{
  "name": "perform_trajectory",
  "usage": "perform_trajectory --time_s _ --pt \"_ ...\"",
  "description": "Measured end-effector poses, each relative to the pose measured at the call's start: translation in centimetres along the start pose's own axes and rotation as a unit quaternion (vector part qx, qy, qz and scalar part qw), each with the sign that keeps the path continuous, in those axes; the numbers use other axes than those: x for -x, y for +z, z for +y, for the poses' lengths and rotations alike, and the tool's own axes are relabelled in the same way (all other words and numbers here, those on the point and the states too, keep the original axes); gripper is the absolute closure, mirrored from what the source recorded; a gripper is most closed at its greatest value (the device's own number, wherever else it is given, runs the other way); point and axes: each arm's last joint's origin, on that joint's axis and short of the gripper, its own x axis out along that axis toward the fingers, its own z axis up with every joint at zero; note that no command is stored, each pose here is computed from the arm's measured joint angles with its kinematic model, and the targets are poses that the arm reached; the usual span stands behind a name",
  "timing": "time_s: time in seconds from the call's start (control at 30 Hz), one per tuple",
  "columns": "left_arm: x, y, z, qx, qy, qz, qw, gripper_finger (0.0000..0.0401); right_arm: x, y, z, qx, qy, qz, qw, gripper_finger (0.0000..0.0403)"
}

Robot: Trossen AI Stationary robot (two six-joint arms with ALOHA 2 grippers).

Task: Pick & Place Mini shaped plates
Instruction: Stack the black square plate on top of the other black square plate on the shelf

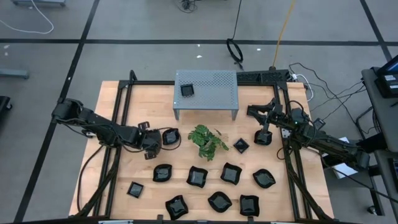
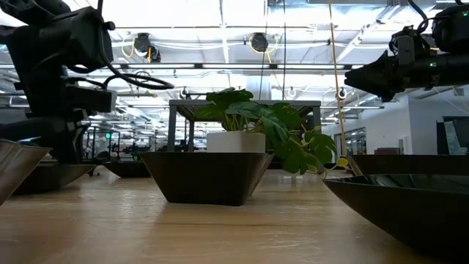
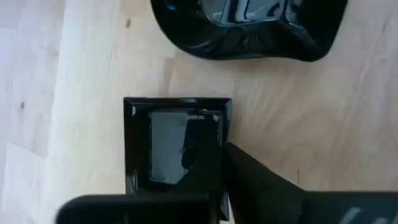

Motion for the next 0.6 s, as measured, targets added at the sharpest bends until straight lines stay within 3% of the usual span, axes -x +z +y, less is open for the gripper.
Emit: perform_trajectory --time_s 0.37,0.6 --pt "2.3 2.6 -0.4 -0.007 -0.037 -0.028 0.999 0.0395 0.0 0.0 0.0 0.0 0.0 0.0 1.0 0.0261" --pt "4.9 4.7 -0.1 -0.027 -0.008 -0.049 0.998 0.0396 0.0 0.0 0.0 0.0 0.0 0.0 1.0 0.0261"
